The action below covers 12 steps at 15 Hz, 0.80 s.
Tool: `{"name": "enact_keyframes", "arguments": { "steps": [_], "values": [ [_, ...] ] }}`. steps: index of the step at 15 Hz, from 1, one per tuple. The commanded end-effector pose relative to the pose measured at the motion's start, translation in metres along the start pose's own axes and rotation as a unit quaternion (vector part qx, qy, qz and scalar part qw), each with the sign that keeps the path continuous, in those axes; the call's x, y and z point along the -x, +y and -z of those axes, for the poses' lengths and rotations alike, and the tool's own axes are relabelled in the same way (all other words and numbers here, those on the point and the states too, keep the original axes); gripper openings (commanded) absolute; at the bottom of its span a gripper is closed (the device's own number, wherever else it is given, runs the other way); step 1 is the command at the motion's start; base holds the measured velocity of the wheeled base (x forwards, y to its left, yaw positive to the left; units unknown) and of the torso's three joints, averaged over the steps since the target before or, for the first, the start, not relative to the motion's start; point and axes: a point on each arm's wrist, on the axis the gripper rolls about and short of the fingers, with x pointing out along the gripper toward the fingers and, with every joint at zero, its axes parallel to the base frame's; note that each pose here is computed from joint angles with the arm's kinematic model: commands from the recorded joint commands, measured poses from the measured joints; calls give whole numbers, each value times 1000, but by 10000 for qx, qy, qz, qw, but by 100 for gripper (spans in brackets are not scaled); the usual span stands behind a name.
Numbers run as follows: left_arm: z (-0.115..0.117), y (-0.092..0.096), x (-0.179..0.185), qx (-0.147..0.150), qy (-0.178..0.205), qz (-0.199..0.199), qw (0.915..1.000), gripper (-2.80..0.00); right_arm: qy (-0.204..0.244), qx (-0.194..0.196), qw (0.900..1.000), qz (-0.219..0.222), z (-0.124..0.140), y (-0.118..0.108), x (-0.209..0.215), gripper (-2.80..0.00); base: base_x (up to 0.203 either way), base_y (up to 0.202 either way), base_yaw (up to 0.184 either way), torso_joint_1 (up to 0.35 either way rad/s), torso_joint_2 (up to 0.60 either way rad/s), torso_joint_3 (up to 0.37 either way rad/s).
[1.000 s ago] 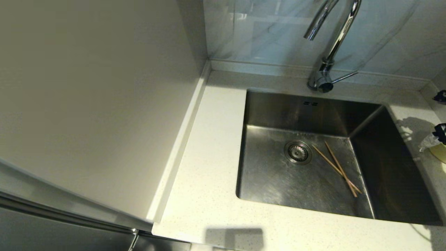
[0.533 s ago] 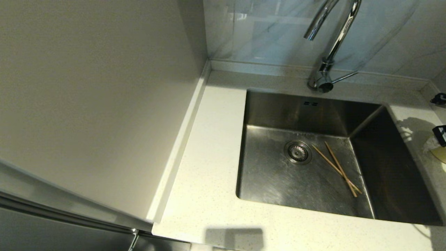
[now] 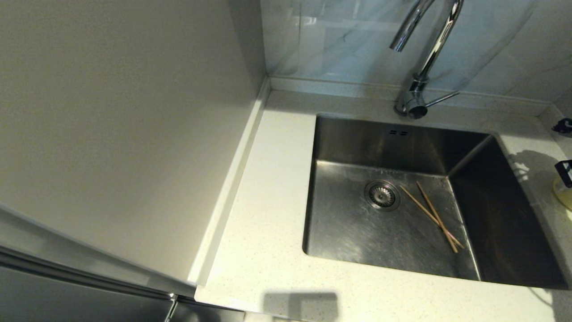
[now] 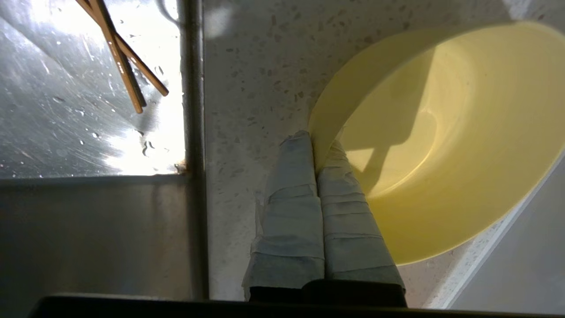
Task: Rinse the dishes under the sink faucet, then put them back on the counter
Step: Put a bowl into the sink
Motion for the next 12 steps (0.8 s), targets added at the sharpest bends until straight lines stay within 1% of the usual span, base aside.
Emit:
{"name": "enact_keyframes", "arguments": {
  "steps": [1, 5, 7, 9, 12],
  "values": [
    [0, 0, 0, 4, -17, -5, 10000, -280, -61, 31, 10000, 21, 1, 1, 9, -280, 0, 0, 0, 0, 0, 0],
    [0, 0, 0, 4, -17, -5, 10000, -280, -242, 46, 9997, 75, 3, 3, 31, -280, 0, 0, 0, 0, 0, 0],
    [0, 0, 0, 4, -17, -5, 10000, -280, -344, 94, 9993, 75, 6, 9, 46, -280, 0, 0, 0, 0, 0, 0],
    [0, 0, 0, 4, -17, -5, 10000, -280, -473, 182, 9987, 49, 11, 18, 64, -280, 0, 0, 0, 0, 0, 0],
    [0, 0, 0, 4, -17, -5, 10000, -280, -610, 425, 9972, -94, 20, 40, 88, -280, 0, 0, 0, 0, 0, 0]
  ]
}}
